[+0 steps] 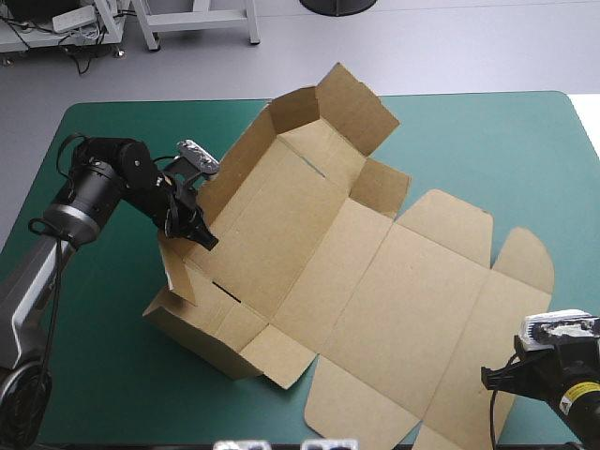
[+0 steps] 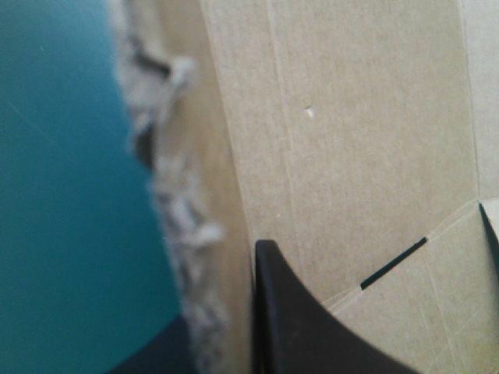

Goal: Fold the box

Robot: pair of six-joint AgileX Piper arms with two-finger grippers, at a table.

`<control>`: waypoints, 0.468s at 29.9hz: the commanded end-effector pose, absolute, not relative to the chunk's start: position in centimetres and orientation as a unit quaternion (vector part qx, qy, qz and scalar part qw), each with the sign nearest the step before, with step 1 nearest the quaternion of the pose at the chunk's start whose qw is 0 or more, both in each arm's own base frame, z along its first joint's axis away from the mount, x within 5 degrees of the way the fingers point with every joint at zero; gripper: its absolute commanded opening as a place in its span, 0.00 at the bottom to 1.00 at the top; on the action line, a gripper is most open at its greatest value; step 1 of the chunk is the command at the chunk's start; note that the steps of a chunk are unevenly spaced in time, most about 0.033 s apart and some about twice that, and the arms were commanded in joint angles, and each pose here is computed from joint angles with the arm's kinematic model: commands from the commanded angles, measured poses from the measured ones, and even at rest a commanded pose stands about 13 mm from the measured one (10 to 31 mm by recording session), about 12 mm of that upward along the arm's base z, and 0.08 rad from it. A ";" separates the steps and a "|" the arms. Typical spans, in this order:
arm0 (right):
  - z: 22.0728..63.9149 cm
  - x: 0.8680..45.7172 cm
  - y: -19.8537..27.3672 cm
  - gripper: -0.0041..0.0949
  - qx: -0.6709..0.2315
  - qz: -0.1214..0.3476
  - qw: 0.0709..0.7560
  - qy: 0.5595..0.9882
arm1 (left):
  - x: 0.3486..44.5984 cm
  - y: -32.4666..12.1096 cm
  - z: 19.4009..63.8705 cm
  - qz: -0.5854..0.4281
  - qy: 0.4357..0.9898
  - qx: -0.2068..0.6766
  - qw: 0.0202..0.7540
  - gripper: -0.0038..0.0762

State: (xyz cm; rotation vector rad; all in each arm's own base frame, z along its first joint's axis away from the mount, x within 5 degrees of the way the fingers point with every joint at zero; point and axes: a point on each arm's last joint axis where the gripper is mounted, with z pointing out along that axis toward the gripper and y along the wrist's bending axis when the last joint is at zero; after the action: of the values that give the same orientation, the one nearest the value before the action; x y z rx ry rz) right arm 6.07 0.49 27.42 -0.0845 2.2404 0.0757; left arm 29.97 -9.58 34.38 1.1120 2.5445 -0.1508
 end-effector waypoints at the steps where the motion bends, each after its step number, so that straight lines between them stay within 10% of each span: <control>1: 28.6 6.5 0.5 0.03 -0.036 0.029 0.470 0.881 | 28.6 -10.9 38.0 0.016 0.866 0.441 0.235 0.04; 14: 28.6 6.6 0.5 0.03 -0.037 0.027 0.474 0.879 | 28.0 -15.1 40.9 0.172 0.749 0.554 0.320 0.04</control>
State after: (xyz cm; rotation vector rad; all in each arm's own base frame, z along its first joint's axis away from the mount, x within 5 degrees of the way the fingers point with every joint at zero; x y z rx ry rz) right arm 6.11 0.50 27.48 -0.0854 2.2320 0.0768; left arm 28.72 -14.55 37.88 1.4601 2.1848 0.3737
